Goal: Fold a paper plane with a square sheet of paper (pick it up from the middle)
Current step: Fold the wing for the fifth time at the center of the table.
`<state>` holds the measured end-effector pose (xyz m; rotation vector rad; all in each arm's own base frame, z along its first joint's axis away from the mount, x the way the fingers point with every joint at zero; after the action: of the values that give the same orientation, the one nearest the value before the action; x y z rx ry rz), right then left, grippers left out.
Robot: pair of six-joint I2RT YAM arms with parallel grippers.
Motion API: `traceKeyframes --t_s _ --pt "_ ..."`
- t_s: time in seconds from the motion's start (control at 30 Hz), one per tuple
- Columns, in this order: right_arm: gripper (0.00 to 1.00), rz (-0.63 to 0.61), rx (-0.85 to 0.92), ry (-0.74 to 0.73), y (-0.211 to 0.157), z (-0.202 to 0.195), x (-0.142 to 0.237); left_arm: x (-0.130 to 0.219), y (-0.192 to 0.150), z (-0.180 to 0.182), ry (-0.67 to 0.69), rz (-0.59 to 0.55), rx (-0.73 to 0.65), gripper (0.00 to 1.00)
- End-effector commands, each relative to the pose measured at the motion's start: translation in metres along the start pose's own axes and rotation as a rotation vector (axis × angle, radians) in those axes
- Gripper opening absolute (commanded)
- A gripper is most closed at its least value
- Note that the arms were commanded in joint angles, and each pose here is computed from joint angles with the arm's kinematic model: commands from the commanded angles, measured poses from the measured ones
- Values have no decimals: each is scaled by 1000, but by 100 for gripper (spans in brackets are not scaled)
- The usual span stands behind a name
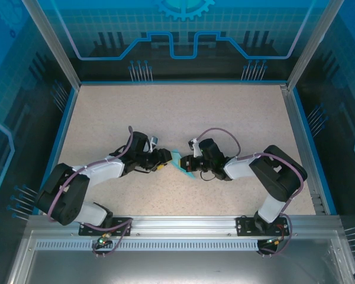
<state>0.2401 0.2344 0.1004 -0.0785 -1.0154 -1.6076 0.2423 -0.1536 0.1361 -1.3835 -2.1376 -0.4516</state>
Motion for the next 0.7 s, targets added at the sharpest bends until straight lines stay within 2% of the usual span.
traceKeyframes --t_s 0.0,0.67 --pt "0 20 -87 22 -6 -6 -2 -5 -2 3 -12 14 -36 48" --pt "0 23 -268 42 -19 -25 -3 -19 0 2 -21 53 -50 43"
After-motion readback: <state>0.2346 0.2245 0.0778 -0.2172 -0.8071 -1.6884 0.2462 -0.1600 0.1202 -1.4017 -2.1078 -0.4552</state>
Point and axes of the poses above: each hand's point on the last joint's axis, 136 mm out from that joint toward the fingers, its own x axis back along the fingers, its own z axis along the line the jaws close on, y = z × x, the point moved 10 cm from there along x, back along the fingers, and after that the axes turned 8 degrees about x, right-handed, at the moved point
